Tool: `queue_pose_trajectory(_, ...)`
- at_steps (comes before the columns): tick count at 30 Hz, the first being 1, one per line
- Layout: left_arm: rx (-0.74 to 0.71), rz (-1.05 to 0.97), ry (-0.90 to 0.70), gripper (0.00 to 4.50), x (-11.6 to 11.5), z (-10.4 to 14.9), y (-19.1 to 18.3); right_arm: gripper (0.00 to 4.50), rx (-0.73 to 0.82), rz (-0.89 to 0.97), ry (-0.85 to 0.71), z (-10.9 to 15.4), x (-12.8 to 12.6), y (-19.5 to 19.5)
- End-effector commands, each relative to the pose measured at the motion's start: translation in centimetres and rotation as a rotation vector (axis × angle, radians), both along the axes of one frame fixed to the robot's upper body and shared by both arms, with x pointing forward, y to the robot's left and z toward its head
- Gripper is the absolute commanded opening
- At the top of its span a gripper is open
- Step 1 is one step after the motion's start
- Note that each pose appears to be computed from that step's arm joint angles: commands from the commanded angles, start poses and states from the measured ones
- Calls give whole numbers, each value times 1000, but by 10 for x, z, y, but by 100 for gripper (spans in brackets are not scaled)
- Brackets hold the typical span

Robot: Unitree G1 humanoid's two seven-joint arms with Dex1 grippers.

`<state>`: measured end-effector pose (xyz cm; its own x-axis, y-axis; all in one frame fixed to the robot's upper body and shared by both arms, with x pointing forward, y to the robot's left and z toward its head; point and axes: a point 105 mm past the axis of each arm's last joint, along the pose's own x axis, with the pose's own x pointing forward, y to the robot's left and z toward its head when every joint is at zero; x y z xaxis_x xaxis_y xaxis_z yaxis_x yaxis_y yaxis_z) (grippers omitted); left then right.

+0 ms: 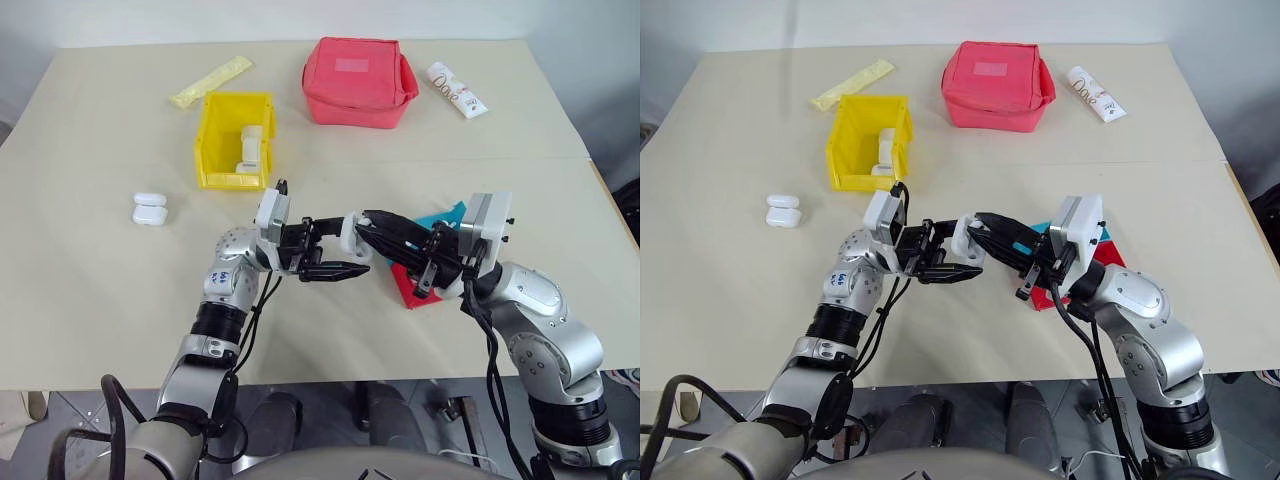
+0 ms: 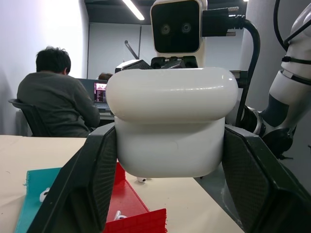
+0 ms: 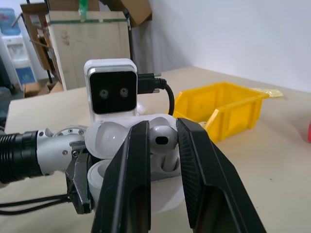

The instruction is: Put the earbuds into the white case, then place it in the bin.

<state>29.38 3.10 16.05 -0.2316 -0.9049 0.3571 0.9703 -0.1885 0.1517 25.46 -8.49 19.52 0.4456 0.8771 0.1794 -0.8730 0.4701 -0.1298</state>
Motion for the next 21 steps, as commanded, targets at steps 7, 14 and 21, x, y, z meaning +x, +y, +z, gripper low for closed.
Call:
queue_pose_trajectory(7,-74,34,-118,279,10,26,1,44,-133,65,91,-17,-6,2)
queue_pose_trajectory(14,-74,42,-129,279,13,25,-1,116,-160,65,80,-11,-3,0)
queue_pose_trajectory(21,-49,68,-117,279,20,15,-3,336,-173,27,1,14,2,-8)
